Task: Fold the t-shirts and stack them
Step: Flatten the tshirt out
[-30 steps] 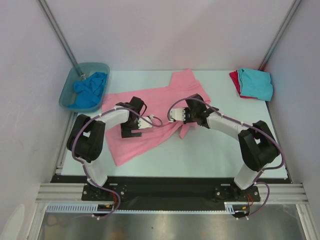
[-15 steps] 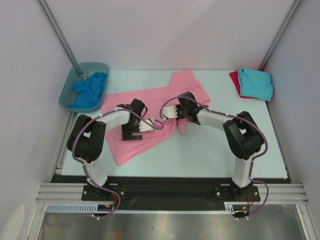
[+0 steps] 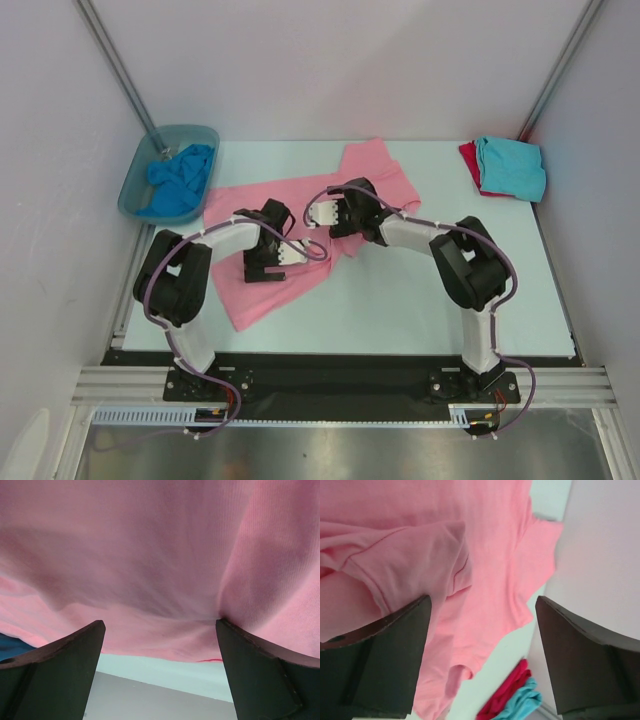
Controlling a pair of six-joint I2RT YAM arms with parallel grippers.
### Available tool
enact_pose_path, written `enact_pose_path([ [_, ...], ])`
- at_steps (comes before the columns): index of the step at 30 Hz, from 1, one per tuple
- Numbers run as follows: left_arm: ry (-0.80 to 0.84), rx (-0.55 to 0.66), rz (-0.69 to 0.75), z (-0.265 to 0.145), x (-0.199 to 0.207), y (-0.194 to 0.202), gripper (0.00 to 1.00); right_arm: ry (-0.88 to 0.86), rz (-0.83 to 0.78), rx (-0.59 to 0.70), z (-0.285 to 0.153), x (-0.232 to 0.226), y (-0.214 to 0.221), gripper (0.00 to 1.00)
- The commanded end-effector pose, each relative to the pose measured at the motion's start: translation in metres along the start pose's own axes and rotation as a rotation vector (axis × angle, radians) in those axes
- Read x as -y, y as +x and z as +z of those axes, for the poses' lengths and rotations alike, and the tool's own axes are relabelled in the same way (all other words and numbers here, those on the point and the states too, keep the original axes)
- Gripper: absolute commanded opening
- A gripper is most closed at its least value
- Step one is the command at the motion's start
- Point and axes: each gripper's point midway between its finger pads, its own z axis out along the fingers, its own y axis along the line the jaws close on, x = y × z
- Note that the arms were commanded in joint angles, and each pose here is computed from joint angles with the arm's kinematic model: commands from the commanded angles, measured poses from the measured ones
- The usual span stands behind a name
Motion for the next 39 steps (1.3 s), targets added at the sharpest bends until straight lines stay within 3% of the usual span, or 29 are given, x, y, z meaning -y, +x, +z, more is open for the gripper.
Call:
enact_pose_path([
  [1,0.017,0.043,0.004,-0.008,0.01,-0.005,1.0,-0.019,0.125,-0.042,-0.013,0.019,0.001,0.91],
  [7,0.021,0.046,-0.001,-0.007,0.01,-0.006,1.0,-0.053,0.314,-0.079,-0.055,0.033,0.01,0.92],
  [15,0.013,0.038,0.014,-0.005,0.006,-0.007,1.0,-0.142,0.276,-0.099,-0.101,-0.006,0.026,0.75],
  [19,0.006,0.044,0.01,-0.004,0.002,-0.01,1.0,-0.198,0.273,-0.119,-0.101,-0.033,0.029,0.69],
  [30,-0.007,0.05,0.01,-0.006,-0.004,-0.012,1.0,-0.23,0.288,-0.078,-0.08,-0.044,-0.001,0.69],
  [39,-0.001,0.044,0.004,-0.003,0.003,-0.007,1.0,-0.222,0.271,-0.09,-0.051,-0.054,-0.001,0.61],
])
